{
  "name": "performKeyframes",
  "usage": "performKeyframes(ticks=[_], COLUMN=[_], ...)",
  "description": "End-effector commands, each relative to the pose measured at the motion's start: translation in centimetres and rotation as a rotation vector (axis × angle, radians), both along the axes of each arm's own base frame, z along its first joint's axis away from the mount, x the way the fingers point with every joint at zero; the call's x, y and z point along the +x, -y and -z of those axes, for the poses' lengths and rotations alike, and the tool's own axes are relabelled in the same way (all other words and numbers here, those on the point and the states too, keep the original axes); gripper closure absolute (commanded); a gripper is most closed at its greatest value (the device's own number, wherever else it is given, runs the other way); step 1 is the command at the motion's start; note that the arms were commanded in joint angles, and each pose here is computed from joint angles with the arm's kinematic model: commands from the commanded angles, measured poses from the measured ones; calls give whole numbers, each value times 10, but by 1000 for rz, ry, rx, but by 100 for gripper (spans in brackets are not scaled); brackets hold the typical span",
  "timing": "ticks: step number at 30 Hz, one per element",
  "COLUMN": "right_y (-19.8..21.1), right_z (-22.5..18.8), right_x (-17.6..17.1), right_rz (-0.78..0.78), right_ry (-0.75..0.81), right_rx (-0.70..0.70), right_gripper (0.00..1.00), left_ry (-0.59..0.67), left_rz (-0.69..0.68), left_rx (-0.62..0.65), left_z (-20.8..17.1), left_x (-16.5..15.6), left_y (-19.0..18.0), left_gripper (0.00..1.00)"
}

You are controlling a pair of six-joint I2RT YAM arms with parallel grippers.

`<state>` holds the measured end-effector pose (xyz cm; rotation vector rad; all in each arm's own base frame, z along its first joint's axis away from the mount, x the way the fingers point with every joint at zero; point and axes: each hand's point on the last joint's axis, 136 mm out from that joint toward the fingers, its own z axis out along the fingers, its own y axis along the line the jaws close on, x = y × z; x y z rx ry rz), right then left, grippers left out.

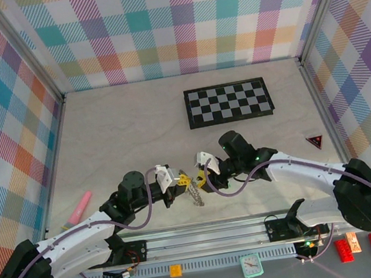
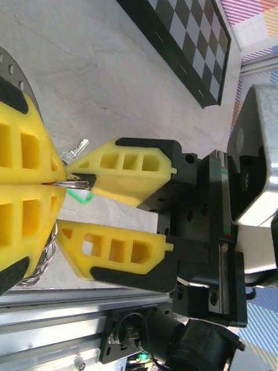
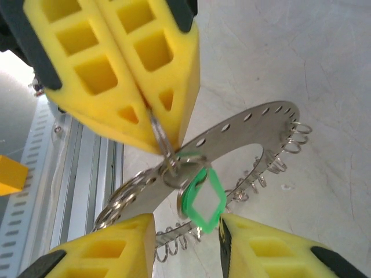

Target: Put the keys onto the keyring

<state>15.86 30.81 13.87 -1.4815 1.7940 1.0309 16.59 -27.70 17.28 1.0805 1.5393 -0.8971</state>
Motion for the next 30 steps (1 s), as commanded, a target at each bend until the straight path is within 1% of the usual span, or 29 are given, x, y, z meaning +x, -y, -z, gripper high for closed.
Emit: performKeyframes(ticks=[1,6,15,23,27,30], right_y=[-10,-15,-9,-8,-6,-5], right_z=[-6,-6,-6,-17,-10,0], right_x=[-1,-1,1,-2,-4,-4], right_rz=[-25,-39,-29,-70,-89,-96], right_ry=[-11,-12,29,38,14,-12], right_rx=[64,87,59,21,-20,-63], right_gripper=[66,67,86,90,96,97], left_ry=[44,44,46,52,62,69], left_rz=[23,23,26,46,46,44], left_rx=[-77,-80,-81,-72,-72,-71], left_z=[-20,-20,-21,-23,-26,-27], left_x=[-2,-3,-4,-7,-8,-9], left_y=[4,3,3,3,2,1], left_gripper=[100,100,100,100,100,100])
